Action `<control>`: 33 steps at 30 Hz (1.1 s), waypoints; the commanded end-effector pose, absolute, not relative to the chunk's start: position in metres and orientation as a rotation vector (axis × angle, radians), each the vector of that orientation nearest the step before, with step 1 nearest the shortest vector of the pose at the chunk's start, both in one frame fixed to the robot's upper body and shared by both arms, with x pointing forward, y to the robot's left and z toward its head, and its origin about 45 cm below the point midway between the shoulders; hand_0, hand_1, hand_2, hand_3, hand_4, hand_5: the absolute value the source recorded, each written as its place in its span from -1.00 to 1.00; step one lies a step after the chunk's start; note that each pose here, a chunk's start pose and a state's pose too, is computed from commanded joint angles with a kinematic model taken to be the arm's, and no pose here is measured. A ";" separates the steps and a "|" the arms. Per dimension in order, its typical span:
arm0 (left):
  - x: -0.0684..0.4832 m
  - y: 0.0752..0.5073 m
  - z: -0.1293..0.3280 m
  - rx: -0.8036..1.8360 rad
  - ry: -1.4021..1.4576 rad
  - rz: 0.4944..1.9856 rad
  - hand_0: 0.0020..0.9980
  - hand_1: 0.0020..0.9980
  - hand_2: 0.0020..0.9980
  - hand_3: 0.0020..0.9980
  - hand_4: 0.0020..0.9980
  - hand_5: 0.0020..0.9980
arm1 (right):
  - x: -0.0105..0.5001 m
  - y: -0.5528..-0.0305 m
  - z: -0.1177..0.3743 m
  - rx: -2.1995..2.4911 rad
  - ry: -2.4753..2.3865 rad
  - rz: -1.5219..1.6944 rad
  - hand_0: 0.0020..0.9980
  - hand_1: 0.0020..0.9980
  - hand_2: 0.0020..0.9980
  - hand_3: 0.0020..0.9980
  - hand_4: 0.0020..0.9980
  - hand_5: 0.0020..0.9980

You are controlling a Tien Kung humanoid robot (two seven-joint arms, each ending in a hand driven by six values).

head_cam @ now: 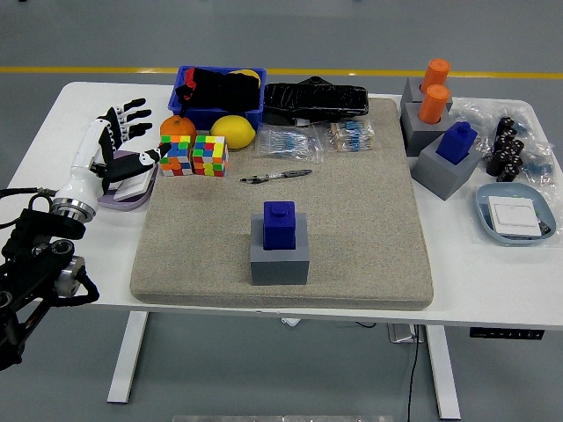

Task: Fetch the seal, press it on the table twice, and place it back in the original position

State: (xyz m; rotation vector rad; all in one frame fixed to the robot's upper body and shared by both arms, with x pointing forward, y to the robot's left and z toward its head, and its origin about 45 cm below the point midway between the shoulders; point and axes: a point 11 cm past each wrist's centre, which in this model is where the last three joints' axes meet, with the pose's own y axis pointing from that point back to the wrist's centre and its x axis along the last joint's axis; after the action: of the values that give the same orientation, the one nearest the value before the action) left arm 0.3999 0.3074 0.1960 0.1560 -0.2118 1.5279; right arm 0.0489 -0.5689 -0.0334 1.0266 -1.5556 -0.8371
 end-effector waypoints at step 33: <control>0.403 0.309 0.203 0.145 -0.225 1.531 0.47 0.43 0.53 0.63 0.73 -1.00 | 0.050 -0.569 -0.033 1.028 -1.562 -0.837 0.57 0.40 0.34 0.29 0.59 -0.09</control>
State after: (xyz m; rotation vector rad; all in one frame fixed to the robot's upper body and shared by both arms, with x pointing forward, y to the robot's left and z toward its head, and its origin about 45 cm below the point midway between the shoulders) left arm 0.4027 0.3089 0.2030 0.1450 -0.2254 1.5305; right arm 0.0505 -0.5690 -0.0331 1.0285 -1.5615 -0.8373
